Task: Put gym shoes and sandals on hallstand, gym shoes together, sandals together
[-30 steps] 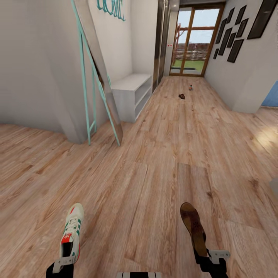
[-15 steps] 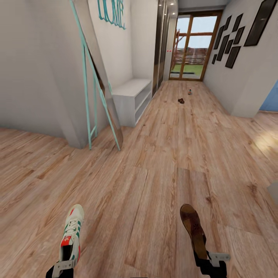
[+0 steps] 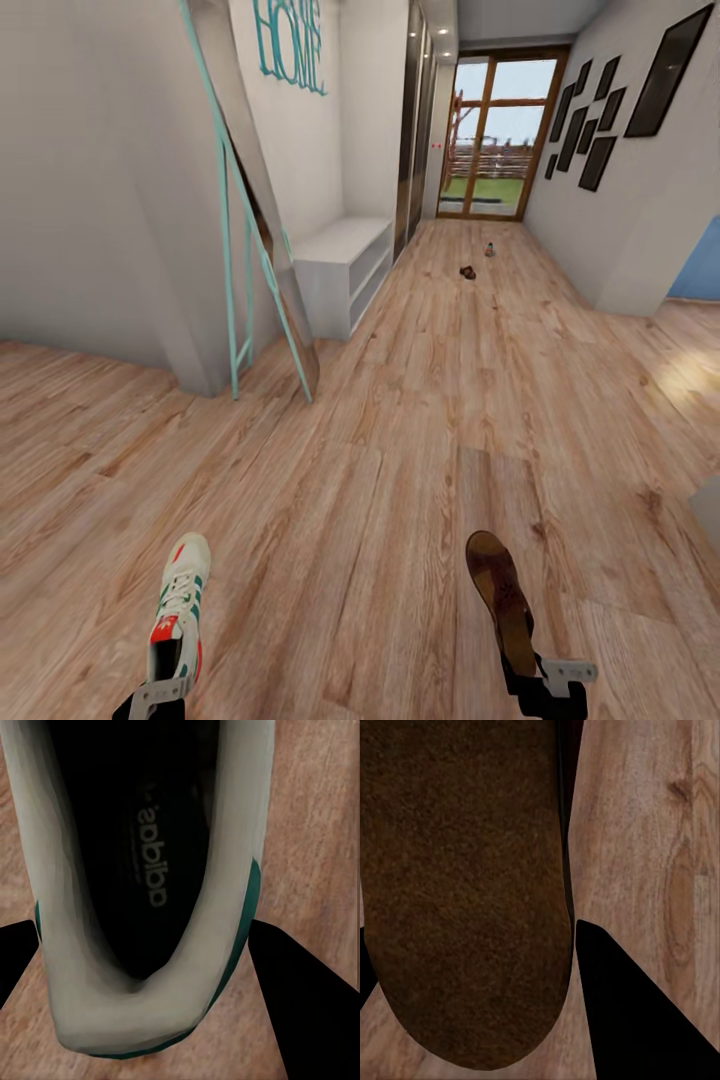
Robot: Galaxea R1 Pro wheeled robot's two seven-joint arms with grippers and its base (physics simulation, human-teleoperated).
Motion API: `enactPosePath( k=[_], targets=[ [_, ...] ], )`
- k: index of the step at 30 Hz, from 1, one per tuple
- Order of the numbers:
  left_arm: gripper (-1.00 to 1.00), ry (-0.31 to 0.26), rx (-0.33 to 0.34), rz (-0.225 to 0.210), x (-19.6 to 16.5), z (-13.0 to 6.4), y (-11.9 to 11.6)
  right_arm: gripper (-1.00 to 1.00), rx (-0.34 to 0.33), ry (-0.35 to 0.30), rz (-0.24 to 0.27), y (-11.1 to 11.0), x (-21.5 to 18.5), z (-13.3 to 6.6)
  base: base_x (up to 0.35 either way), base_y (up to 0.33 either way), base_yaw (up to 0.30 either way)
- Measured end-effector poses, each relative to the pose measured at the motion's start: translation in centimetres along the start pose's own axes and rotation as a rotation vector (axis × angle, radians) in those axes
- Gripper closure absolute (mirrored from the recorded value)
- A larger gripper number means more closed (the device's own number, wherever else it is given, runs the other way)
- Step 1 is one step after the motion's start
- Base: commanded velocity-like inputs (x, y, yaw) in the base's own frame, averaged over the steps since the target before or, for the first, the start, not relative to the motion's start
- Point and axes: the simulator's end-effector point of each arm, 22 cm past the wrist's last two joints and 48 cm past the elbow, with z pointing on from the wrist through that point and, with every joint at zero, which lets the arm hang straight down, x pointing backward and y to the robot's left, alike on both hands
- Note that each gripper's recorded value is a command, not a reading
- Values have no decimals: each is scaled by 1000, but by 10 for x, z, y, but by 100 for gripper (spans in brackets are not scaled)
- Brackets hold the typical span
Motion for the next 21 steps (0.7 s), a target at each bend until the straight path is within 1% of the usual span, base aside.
enactPosePath(
  k=[21],
  targets=[
    [100,-30,3,-5,-52,-23,-2,100,-3,-21,3,-2,-51,-21,0,0,0]
  ],
)
